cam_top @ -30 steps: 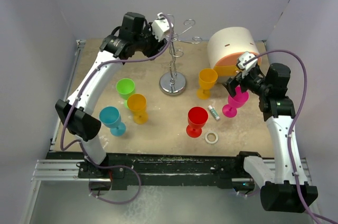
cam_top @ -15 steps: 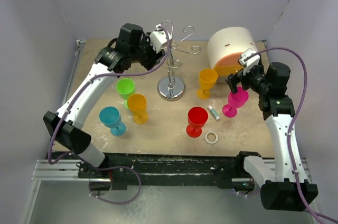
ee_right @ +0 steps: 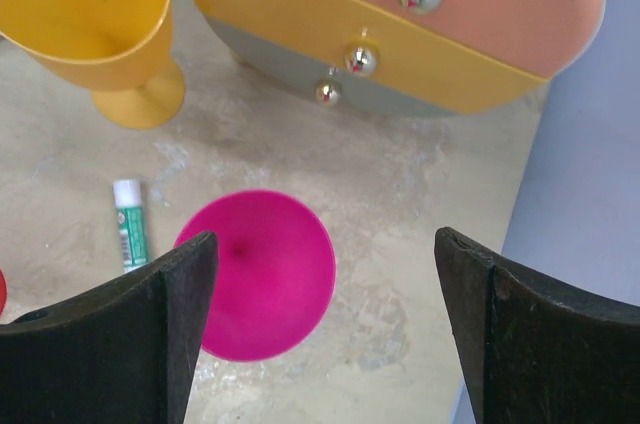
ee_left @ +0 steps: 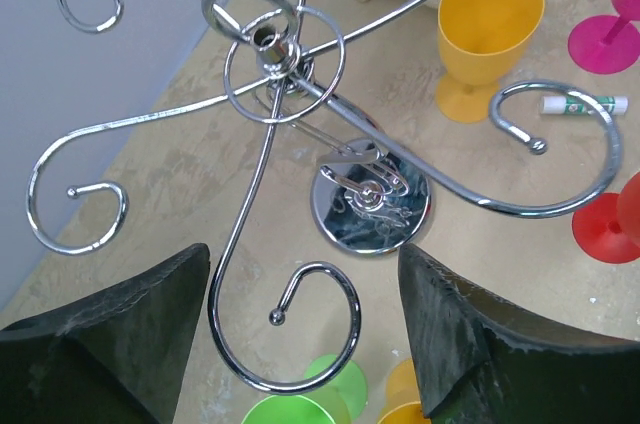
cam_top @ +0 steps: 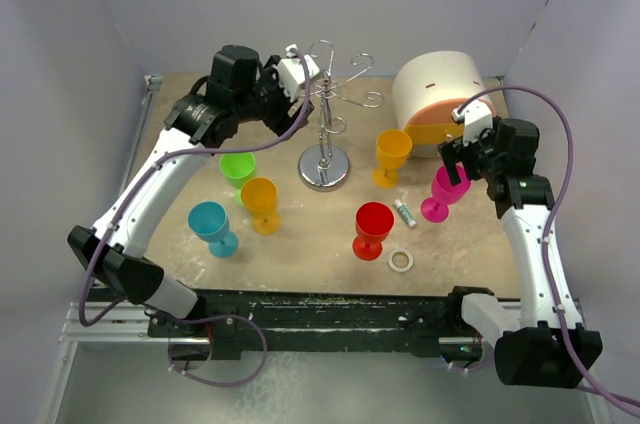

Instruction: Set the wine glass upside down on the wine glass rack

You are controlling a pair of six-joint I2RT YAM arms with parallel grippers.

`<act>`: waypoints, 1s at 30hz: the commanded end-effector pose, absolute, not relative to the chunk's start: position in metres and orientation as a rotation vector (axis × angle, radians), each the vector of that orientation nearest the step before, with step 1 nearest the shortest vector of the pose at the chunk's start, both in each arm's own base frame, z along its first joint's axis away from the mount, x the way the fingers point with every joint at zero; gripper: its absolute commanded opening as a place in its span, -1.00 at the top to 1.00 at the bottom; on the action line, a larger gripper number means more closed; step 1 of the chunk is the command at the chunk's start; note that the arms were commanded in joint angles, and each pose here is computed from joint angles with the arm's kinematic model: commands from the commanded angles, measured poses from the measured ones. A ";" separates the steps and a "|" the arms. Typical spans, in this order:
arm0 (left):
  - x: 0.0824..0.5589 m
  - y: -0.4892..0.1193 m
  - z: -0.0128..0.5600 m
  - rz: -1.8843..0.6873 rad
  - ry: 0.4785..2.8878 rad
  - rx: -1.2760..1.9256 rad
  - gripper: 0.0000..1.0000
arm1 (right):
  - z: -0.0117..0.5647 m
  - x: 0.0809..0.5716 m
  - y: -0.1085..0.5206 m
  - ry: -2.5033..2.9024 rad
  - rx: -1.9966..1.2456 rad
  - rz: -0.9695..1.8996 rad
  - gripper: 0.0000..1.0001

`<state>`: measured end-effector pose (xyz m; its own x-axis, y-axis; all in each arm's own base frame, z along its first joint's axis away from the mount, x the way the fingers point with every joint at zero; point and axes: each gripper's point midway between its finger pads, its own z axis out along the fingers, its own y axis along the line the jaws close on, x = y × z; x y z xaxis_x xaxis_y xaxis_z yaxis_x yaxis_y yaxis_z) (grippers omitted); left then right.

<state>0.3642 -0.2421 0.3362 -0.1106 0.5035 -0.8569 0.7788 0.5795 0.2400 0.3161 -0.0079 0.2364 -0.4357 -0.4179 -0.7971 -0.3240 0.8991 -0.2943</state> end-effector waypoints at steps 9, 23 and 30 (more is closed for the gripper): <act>0.314 -0.228 0.378 -0.366 1.612 1.120 -0.99 | 0.219 0.309 -0.035 2.250 -0.490 -0.246 -0.30; 0.297 -0.204 0.378 -0.254 1.564 1.152 -0.98 | 0.162 0.320 -0.039 2.408 -0.521 -0.223 0.55; 0.311 -0.181 0.385 -0.155 1.583 1.050 -0.98 | 0.171 0.314 -0.026 2.404 -0.550 -0.136 1.00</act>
<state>0.3003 -0.1984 0.3619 0.0412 0.5480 -0.8355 0.7670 0.5185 0.3779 0.3178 -0.0359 0.1578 -0.7154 -0.4172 -0.5605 -0.3224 0.9088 -0.2649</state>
